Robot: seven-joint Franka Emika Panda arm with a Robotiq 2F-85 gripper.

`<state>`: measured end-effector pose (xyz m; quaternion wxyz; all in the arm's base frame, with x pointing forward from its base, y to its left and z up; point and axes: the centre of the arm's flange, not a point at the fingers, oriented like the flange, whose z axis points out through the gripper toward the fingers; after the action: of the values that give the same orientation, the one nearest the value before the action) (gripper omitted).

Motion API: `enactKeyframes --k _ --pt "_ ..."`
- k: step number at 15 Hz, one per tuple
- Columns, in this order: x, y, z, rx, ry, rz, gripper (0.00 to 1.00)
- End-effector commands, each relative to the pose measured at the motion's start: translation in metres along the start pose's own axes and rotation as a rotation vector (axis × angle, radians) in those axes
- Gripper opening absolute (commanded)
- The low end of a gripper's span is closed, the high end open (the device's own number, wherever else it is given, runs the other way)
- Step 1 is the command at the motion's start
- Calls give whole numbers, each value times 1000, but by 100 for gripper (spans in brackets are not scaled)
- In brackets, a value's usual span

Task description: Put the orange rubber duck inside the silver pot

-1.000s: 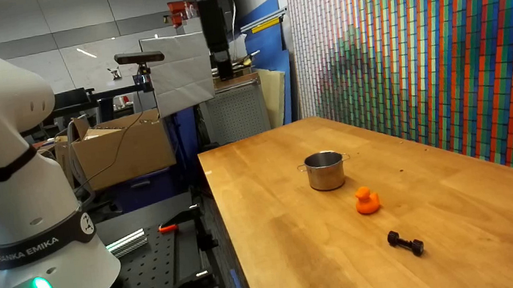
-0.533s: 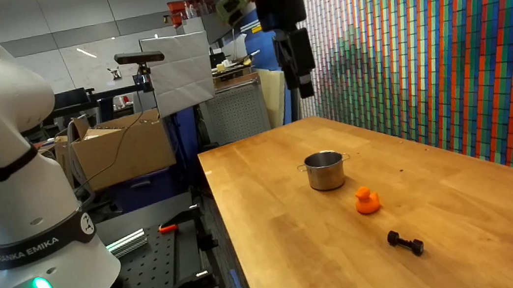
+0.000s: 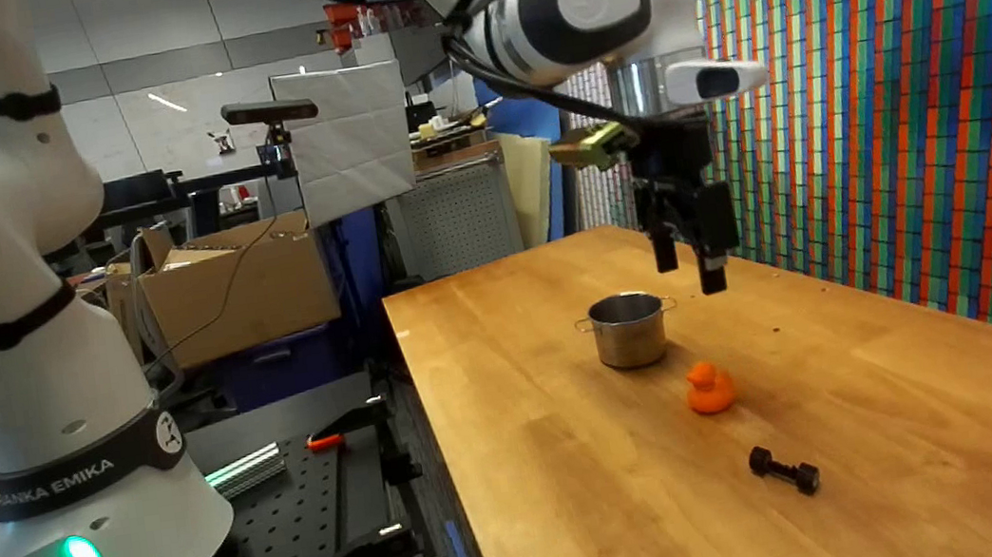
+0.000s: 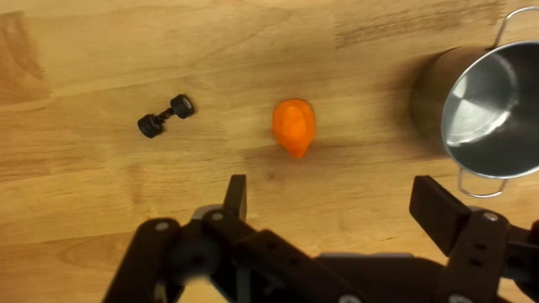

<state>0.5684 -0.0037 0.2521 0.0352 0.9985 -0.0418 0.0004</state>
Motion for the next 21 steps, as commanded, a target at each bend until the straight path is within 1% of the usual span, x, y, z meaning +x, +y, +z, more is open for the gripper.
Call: enactKeyframes --k 1,3,6,11,14,17,18,19,21 --pt "60 6 57 -44 -22 13 100" --pt "61 13 83 -51 -60 20 100" --pt "54 13 102 -39 -92 22 100" --pt "30 9 100 -20 -149 40 100" --pt "14 13 100 -23 -180 53 100" --pt "0 17 109 -21 -181 65 100" --pt "-4 17 111 -19 -175 68 75" --pt "-7 17 111 -14 -165 72 74" --pt "-11 15 109 2 -127 85 58"
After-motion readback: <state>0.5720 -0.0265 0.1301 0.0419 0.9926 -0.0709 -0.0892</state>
